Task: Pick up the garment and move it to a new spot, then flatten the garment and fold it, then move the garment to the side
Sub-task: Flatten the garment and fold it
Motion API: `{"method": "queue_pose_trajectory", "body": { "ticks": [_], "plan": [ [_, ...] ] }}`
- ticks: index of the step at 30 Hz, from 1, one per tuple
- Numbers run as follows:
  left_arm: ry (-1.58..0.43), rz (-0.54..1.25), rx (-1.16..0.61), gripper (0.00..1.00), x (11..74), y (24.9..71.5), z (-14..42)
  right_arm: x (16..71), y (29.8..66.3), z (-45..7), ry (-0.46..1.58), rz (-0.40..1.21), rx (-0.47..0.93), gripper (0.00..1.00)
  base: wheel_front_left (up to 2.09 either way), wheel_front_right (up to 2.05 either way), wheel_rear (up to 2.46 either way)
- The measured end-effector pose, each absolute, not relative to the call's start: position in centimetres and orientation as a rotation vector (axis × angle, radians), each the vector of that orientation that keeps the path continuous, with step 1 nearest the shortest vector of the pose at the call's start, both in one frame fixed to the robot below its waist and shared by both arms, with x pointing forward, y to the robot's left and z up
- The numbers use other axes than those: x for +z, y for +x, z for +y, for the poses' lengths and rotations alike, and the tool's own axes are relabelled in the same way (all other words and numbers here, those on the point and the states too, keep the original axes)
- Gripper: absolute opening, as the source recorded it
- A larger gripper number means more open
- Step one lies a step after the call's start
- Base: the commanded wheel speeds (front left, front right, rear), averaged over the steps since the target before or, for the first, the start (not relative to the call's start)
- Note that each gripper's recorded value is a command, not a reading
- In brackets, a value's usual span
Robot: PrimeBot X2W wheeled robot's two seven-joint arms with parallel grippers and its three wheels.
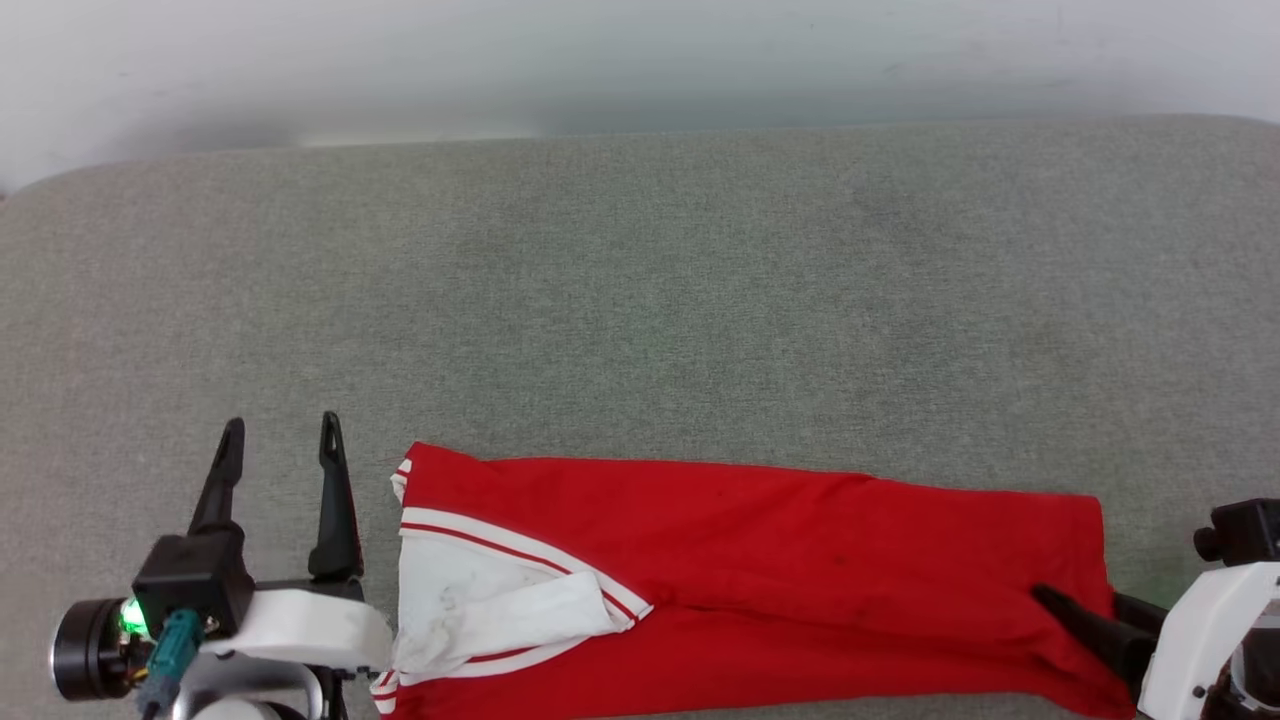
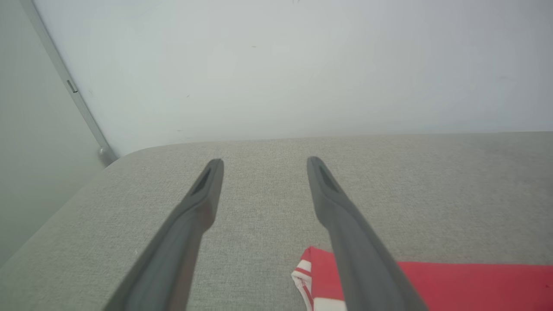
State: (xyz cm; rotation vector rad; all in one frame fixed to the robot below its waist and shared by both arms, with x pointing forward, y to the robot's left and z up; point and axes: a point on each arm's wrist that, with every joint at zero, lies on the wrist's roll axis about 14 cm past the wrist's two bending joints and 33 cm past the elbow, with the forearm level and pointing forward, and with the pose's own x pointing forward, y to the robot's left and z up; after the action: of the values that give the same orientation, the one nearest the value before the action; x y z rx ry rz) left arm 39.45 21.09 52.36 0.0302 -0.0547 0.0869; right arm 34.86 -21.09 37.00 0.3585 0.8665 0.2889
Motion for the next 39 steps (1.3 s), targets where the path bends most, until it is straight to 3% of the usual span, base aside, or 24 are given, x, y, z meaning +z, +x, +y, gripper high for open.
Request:
{"method": "queue_pose_trajectory", "body": {
  "ticks": [9,10,11,12,20,31,39],
  "plan": [
    [0.082,-0.102,0.186,1.0,52.1,37.3,21.9,35.9,34.6,-18.2,0.385,0.916,0.346,1.0,0.0,0.0,0.0],
    [0.089,-0.105,0.193,1.0,52.1,37.1,21.9,35.8,34.7,-18.2,0.382,0.915,0.345,0.47,0.0,0.0,0.0],
    [0.102,-0.108,0.194,1.0,52.1,36.9,21.8,35.8,34.7,-18.2,0.377,0.914,0.343,0.08,0.0,0.0,0.0],
    [0.107,-0.11,0.204,1.0,52.1,36.7,21.9,35.8,34.8,-18.2,0.373,0.913,0.342,0.0,0.0,0.0,0.0],
    [0.135,-0.095,0.226,1.0,51.5,34.6,21.8,37.5,35.7,-19.7,0.323,0.858,0.327,0.0,0.0,0.0,0.0],
    [0.126,-0.081,0.194,1.0,51.0,33.0,20.9,40.7,36.2,-28.7,0.139,0.867,0.171,0.0,0.0,0.0,0.0],
    [0.127,-0.084,0.182,1.0,51.1,32.6,20.9,43.3,36.2,-22.5,0.186,0.851,0.373,0.0,0.0,0.0,0.0]
  ]
}}
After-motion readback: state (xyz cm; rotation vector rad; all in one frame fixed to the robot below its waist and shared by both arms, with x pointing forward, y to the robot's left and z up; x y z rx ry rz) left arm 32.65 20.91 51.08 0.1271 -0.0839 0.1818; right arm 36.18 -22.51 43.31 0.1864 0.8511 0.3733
